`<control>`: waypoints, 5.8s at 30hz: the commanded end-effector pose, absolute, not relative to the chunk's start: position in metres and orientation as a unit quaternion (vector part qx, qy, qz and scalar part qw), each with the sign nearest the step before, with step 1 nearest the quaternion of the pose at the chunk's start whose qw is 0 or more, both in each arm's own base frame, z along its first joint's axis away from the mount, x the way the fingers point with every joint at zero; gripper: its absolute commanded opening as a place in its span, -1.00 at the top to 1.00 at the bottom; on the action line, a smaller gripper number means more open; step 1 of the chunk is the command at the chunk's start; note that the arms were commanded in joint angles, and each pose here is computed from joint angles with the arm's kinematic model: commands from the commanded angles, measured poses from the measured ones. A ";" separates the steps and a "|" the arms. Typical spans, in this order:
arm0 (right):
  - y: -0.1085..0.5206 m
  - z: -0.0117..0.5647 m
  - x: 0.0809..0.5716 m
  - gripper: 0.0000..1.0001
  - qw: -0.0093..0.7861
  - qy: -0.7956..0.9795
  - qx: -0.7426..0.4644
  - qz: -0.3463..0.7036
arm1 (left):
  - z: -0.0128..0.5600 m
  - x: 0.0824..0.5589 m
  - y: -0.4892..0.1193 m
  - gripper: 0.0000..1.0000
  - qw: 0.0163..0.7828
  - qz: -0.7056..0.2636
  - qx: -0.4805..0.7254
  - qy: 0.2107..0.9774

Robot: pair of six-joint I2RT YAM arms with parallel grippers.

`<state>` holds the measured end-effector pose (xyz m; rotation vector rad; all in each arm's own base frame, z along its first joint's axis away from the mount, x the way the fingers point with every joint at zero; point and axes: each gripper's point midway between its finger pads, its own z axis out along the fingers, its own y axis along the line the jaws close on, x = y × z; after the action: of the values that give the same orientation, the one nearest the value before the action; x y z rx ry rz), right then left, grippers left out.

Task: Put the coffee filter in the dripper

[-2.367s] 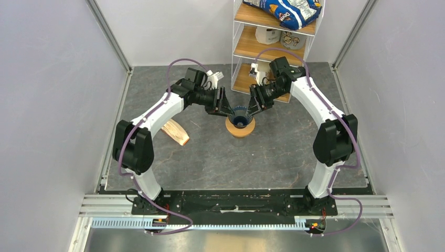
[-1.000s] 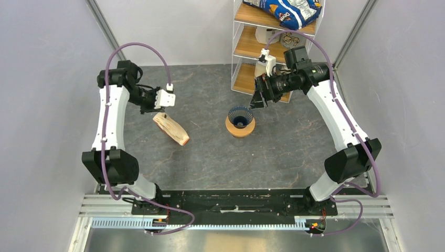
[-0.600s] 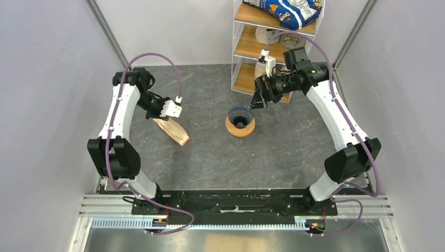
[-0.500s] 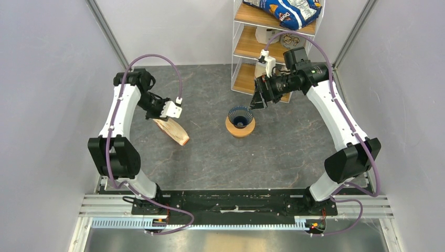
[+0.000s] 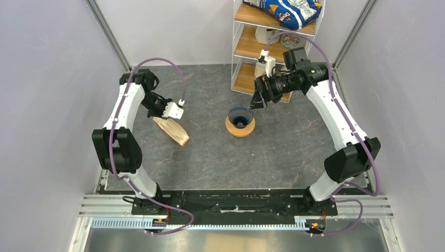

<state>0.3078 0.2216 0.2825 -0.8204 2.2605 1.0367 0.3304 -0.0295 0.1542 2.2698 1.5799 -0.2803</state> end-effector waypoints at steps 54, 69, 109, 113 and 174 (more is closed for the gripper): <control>0.223 0.280 0.312 -0.94 0.257 0.836 -0.298 0.383 | 0.134 0.349 -0.026 0.66 0.126 -0.078 0.844 0.515; 0.224 0.279 0.315 -0.94 0.255 0.836 -0.296 0.385 | 0.125 0.348 -0.024 0.58 0.117 -0.080 0.845 0.516; 0.226 0.279 0.320 -0.98 0.251 0.837 -0.294 0.387 | 0.108 0.351 -0.020 0.72 0.101 -0.076 0.852 0.508; 0.225 0.279 0.319 -0.98 0.252 0.837 -0.295 0.386 | 0.112 0.349 -0.021 0.85 0.104 -0.076 0.852 0.507; 0.238 0.290 0.311 -0.85 0.246 0.809 -0.314 0.433 | 0.239 0.310 -0.048 0.95 0.217 -0.021 0.881 0.419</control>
<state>0.3096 0.2335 0.2745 -0.8286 2.2747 1.1624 0.3122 -0.0369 0.2205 2.4070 1.3592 -0.0928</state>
